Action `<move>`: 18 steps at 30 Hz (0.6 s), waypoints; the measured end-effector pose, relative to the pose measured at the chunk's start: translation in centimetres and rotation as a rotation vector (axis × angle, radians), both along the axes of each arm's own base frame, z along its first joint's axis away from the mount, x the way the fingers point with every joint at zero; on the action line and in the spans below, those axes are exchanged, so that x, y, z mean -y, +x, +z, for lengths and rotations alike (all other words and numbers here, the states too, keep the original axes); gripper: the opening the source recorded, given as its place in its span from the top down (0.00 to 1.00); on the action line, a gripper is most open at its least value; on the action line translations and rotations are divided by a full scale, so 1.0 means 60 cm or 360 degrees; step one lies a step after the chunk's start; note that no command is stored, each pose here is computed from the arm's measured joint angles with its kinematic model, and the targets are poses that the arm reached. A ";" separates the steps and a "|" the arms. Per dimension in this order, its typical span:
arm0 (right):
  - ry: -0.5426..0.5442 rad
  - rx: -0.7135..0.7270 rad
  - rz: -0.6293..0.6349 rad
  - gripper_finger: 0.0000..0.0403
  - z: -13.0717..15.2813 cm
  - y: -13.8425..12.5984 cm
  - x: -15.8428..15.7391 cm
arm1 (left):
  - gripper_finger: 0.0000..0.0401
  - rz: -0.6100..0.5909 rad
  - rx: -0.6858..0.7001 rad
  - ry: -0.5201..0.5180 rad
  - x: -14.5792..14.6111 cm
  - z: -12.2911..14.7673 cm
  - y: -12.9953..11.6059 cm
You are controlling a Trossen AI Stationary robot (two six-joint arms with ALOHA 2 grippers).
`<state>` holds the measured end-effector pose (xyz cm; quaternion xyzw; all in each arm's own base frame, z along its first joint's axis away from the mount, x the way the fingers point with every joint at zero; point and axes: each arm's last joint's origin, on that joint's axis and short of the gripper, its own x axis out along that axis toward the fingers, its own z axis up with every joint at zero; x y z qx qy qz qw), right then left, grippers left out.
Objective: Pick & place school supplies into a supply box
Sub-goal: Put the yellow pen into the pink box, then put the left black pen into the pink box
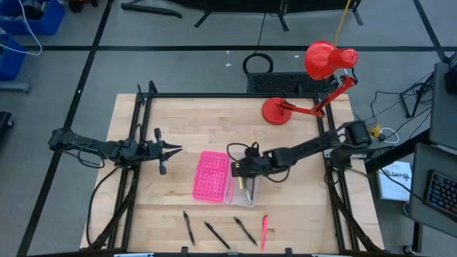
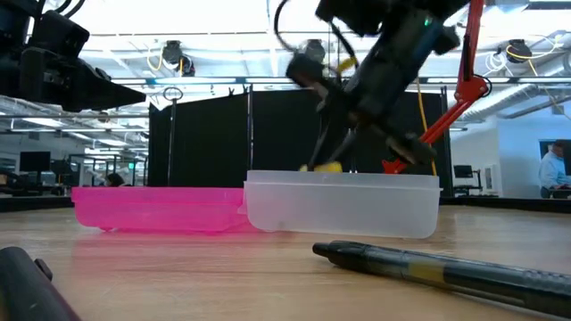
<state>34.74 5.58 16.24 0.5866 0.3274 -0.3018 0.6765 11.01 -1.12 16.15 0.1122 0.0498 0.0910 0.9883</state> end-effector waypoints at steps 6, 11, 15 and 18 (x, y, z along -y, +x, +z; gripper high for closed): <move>0.0032 -0.0052 0.0056 0.95 -0.028 0.010 0.007 | 0.88 -0.0002 0.0003 0.0003 0.000 0.000 0.000; -0.0033 -0.0055 0.0064 0.86 -0.029 0.010 0.010 | 0.88 -0.0001 0.0028 -0.0038 0.000 0.002 0.000; -0.0049 -0.0089 0.0081 0.78 -0.031 0.007 0.010 | 0.88 0.0001 0.0050 -0.0080 0.000 0.004 0.000; -0.0058 -0.0086 0.0092 0.76 -0.030 0.007 0.010 | 0.88 0.0000 0.0050 -0.0076 0.000 0.004 0.000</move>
